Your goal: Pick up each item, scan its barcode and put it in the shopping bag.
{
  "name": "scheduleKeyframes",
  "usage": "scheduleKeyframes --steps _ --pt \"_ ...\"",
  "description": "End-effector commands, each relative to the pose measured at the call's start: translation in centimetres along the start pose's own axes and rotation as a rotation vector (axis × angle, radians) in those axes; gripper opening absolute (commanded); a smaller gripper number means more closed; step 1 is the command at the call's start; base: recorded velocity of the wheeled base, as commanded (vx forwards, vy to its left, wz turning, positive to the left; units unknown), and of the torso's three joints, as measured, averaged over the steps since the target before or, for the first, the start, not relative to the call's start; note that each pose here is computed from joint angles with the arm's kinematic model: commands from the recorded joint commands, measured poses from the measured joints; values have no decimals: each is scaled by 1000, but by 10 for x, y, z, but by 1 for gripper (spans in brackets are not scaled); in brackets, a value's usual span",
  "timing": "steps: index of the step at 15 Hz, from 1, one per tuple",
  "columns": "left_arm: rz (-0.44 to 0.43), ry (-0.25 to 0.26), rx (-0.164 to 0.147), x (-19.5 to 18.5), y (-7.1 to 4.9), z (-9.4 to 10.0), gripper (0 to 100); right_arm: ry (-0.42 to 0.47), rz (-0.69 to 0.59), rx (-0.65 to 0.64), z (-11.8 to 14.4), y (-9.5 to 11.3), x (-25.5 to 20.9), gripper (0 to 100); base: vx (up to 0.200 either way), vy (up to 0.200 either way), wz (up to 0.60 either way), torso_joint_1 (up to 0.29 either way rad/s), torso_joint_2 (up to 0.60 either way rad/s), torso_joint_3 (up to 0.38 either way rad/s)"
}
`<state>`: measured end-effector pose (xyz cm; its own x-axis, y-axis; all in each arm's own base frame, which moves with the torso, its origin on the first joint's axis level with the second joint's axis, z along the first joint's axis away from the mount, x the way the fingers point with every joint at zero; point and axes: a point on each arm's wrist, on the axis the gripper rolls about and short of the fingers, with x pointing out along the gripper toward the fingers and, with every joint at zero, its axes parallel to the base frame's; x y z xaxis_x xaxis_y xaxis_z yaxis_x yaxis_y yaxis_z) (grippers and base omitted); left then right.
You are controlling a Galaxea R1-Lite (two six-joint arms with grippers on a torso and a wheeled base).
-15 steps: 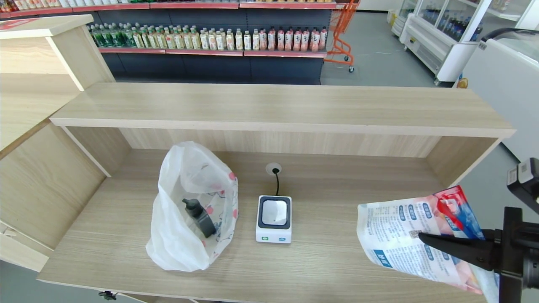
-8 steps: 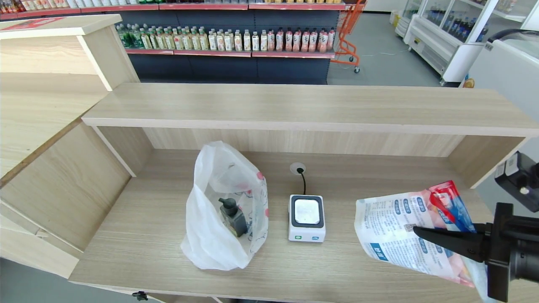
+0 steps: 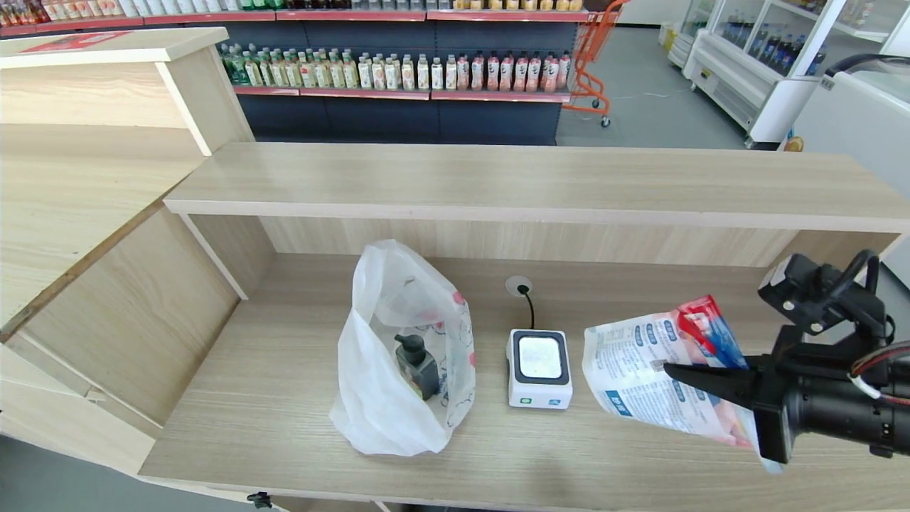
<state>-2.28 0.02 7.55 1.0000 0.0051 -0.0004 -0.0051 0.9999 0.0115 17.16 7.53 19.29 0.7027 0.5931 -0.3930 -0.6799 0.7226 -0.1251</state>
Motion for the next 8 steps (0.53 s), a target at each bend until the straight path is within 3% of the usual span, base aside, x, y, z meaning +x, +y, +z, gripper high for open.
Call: scheduleKeyframes --steps 1,2,8 --pt "1 0 1 0 0 0 100 24 24 0 -2 -11 32 0 200 0 0 -12 -17 2" --pt "3 0 -1 0 0 0 100 26 46 -1 -1 -11 38 0 200 0 0 7 7 2" --pt "3 0 -4 0 0 0 100 114 119 -137 -21 -12 63 0 0 0 0 0 0 0"
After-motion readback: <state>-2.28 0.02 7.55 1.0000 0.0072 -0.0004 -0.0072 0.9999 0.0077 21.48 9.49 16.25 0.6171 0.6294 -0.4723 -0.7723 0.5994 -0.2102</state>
